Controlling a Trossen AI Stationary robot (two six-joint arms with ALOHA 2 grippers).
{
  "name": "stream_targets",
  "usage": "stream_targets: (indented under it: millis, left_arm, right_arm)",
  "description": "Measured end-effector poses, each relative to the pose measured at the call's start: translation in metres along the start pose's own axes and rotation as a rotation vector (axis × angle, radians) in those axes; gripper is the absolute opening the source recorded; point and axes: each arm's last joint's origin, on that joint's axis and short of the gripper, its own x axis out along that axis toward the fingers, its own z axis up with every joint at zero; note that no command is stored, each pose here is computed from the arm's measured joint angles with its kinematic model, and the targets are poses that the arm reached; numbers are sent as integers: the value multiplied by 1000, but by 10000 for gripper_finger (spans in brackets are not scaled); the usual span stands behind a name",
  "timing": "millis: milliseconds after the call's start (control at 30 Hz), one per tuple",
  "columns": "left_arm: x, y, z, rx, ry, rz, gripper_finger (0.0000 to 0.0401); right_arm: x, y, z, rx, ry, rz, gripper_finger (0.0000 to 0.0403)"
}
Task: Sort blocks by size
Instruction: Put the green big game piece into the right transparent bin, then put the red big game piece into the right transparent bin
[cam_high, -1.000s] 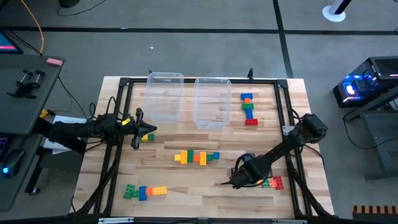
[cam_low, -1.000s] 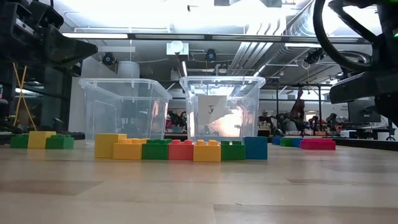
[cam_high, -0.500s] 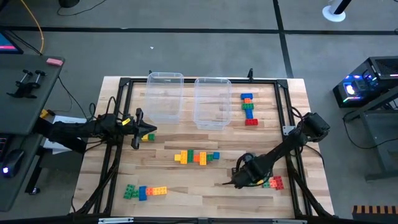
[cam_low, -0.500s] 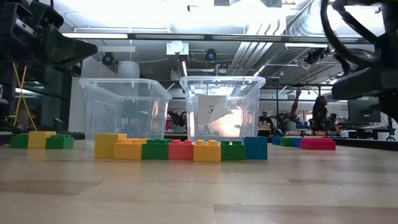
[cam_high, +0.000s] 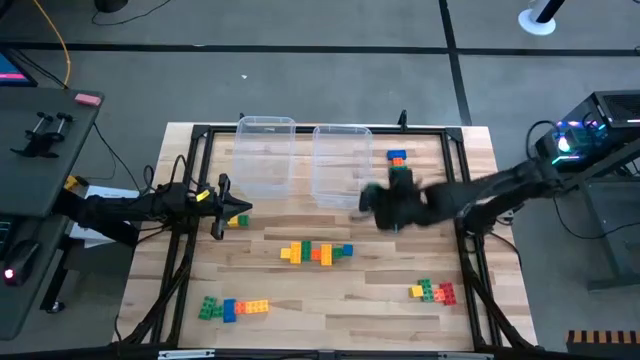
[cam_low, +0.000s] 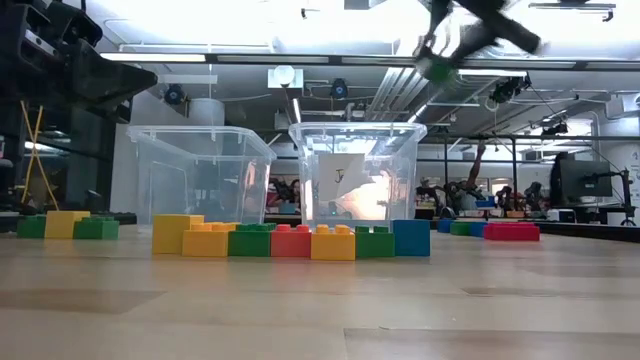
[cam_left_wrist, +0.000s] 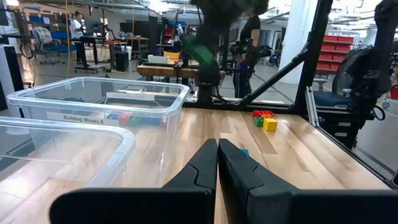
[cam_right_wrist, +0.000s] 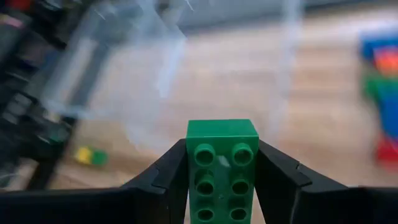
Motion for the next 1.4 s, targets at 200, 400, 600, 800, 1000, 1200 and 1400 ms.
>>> stream_targets:
  millis: [200, 400, 600, 800, 1000, 1200, 1400]
  left_arm:
    - [0, 0, 0, 0, 0, 0, 3]
    - [0, 0, 0, 0, 0, 0, 3]
    - [0, 0, 0, 0, 0, 0, 3]
    - [0, 0, 0, 0, 0, 0, 3]
    - [0, 0, 0, 0, 0, 0, 3]
    - [0, 0, 0, 0, 1, 0, 3]
    - [0, 0, 0, 0, 0, 0, 3]
  right_arm:
    - [58, 15, 55, -141, -9, 134, 138]
    - [107, 6, 68, -189, 103, 116, 161]
    - [113, 4, 70, -228, 169, 154, 275]
    - [81, 5, 91, -292, 199, 302, 306]
    - [8, -16, 80, -478, 369, 243, 308]
    - [-22, -69, 42, -697, 740, -234, 309]
    - [29, -106, 12, -811, 909, -313, 309]
